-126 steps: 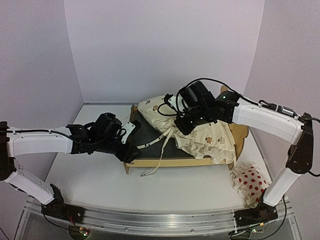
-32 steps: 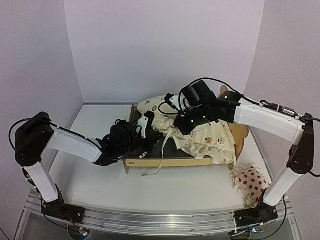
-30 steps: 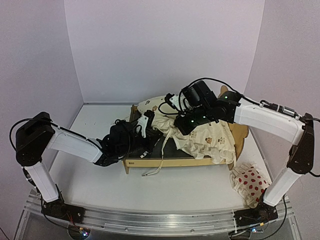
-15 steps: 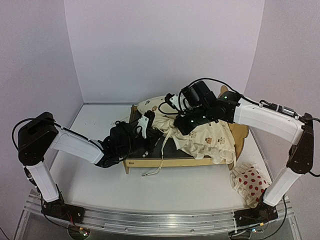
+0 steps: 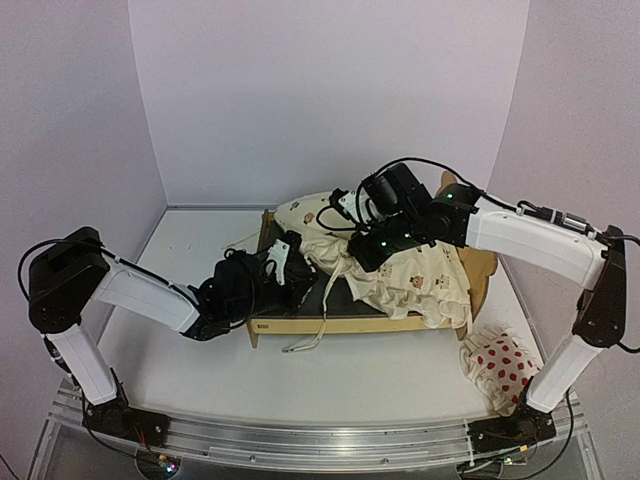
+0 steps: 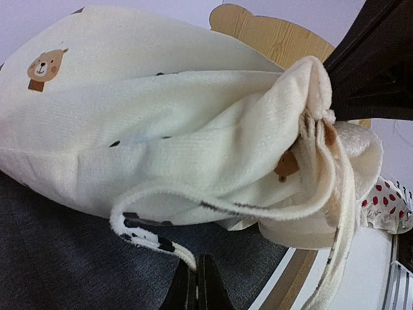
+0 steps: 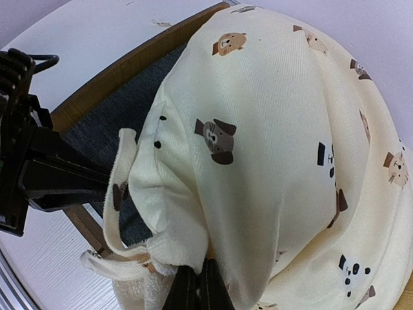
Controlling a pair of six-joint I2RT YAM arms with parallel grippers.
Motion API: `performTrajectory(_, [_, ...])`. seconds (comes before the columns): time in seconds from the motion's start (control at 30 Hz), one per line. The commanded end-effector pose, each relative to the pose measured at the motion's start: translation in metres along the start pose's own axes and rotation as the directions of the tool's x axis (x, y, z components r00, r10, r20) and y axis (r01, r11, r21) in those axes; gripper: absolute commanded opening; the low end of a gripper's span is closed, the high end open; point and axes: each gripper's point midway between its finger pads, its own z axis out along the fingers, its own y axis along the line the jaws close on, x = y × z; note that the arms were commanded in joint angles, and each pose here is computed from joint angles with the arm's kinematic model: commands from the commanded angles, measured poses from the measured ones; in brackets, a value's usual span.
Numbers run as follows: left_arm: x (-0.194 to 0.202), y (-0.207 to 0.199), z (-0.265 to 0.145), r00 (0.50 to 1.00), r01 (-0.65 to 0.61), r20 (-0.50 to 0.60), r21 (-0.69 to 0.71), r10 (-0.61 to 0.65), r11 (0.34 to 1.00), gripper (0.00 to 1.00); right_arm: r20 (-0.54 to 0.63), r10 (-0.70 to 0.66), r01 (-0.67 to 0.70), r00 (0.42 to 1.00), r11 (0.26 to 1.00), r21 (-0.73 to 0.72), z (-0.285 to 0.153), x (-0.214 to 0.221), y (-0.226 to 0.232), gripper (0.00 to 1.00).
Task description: Set up the pet bed
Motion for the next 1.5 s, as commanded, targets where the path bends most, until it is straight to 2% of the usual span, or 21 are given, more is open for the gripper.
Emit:
performTrajectory(0.0, [-0.013, -0.005, -0.016, 0.998, 0.069, 0.016, 0.012, -0.069, 0.998, 0.00, -0.014, 0.020, -0.020, 1.000, 1.000, 0.020, 0.004, 0.004, -0.006, 0.00])
performTrajectory(0.47, [0.040, 0.017, -0.031, 0.978, 0.174, -0.100, -0.092, -0.183, 0.980, 0.00, -0.038, 0.055, -0.058, 0.998, 0.995, -0.080, 0.016, 0.004, 0.014, 0.00])
performTrajectory(0.67, [0.053, 0.026, -0.039, 0.961, 0.224, -0.128, -0.153, -0.244, 0.962, 0.07, -0.048, 0.069, -0.074, 0.996, 0.991, -0.112, 0.024, 0.001, 0.021, 0.00])
performTrajectory(0.77, [0.059, 0.025, -0.044, 0.951, 0.244, -0.152, -0.169, -0.270, 0.955, 0.21, -0.057, 0.070, -0.076, 0.996, 0.991, -0.112, 0.029, 0.004, 0.021, 0.00])
performTrajectory(0.83, [0.061, 0.023, -0.049, 0.948, 0.242, -0.167, -0.180, -0.272, 0.953, 0.37, -0.063, 0.069, -0.075, 0.996, 0.991, -0.113, 0.030, 0.005, 0.022, 0.00])
performTrajectory(0.9, [0.059, 0.019, -0.055, 0.946, 0.235, -0.182, -0.189, -0.269, 0.953, 0.48, -0.062, 0.069, -0.076, 0.996, 0.990, -0.117, 0.030, 0.005, 0.023, 0.00])
performTrajectory(1.07, [0.041, 0.010, -0.076, 0.943, 0.224, -0.198, -0.213, -0.267, 0.951, 0.63, -0.040, 0.073, -0.078, 0.997, 0.987, -0.138, 0.022, -0.003, 0.025, 0.00])
performTrajectory(1.23, [0.034, 0.012, -0.103, 0.931, 0.215, -0.232, -0.274, -0.282, 0.937, 0.61, -0.063, 0.110, -0.120, 0.992, 0.975, -0.187, 0.024, 0.001, 0.035, 0.00])
performTrajectory(1.47, [0.059, 0.021, -0.141, 0.884, 0.224, -0.314, -0.365, -0.346, 0.904, 0.55, -0.142, 0.113, -0.140, 0.983, 0.970, -0.198, 0.039, 0.026, 0.042, 0.00])
